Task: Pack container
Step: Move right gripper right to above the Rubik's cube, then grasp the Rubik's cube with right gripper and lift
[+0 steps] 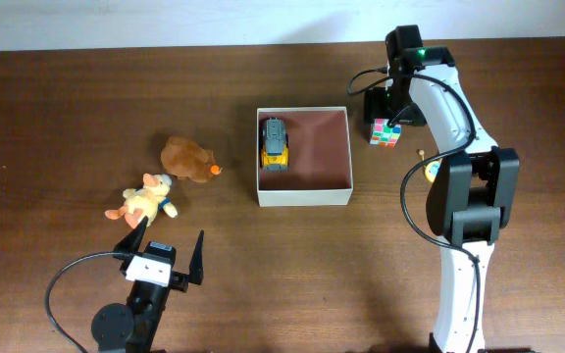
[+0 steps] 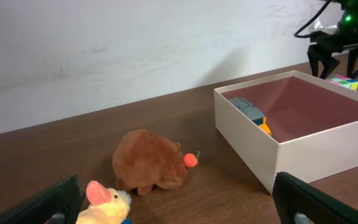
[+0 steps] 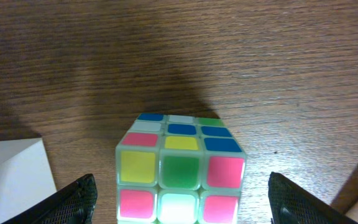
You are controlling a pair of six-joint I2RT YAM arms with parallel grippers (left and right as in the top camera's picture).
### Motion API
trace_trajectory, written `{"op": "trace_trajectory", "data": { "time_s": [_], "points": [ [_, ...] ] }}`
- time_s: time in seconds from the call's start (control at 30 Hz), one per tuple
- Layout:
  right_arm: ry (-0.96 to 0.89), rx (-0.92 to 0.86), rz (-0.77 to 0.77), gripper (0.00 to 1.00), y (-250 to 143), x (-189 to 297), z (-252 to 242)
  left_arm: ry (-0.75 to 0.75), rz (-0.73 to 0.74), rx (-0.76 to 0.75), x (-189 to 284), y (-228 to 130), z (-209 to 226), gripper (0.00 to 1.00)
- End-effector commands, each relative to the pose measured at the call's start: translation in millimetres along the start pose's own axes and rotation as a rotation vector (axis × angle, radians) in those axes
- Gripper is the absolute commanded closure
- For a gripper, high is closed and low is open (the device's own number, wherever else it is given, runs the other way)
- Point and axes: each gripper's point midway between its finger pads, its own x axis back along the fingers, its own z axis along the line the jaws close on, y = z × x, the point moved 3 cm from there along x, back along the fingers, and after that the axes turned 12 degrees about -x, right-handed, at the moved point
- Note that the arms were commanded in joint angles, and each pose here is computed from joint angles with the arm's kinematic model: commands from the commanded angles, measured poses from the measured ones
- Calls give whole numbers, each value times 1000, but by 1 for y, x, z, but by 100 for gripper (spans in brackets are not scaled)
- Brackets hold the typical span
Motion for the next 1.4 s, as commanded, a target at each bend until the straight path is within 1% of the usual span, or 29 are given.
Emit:
{"op": "trace_trajectory", "data": {
  "time_s": [0.0, 0.2, 0.33, 0.53, 0.67, 0.83, 1.07, 1.27, 1.37],
  "points": [
    [5, -5, 38, 18, -7, -18, 3, -6, -1, -9, 0, -1, -1, 1],
    [-8, -17, 87, 19, -15, -40, 2, -6, -1, -9, 0, -1, -1, 1],
    [-11, -32, 90, 25, -16, -43, 1, -6, -1, -9, 0, -1, -1, 1],
    [-15, -59, 98, 28, -17, -46, 1, -6, -1, -9, 0, -1, -1, 1],
    [-28, -62, 127, 35, -23, -56, -2, -6, -1, -9, 0, -1, -1, 1],
    [-34, -61, 127, 38, -23, -57, -3, -6, -1, -9, 0, -1, -1, 1],
    [-39, -58, 131, 50, -24, -57, -4, -5, -1, -9, 0, -1, -1, 1],
    [-42, -58, 137, 50, -25, -56, -5, -6, -1, -9, 0, -1, -1, 1],
    [-44, -53, 135, 50, -22, -47, -4, -6, -1, -9, 0, -1, -1, 1]
  ]
}}
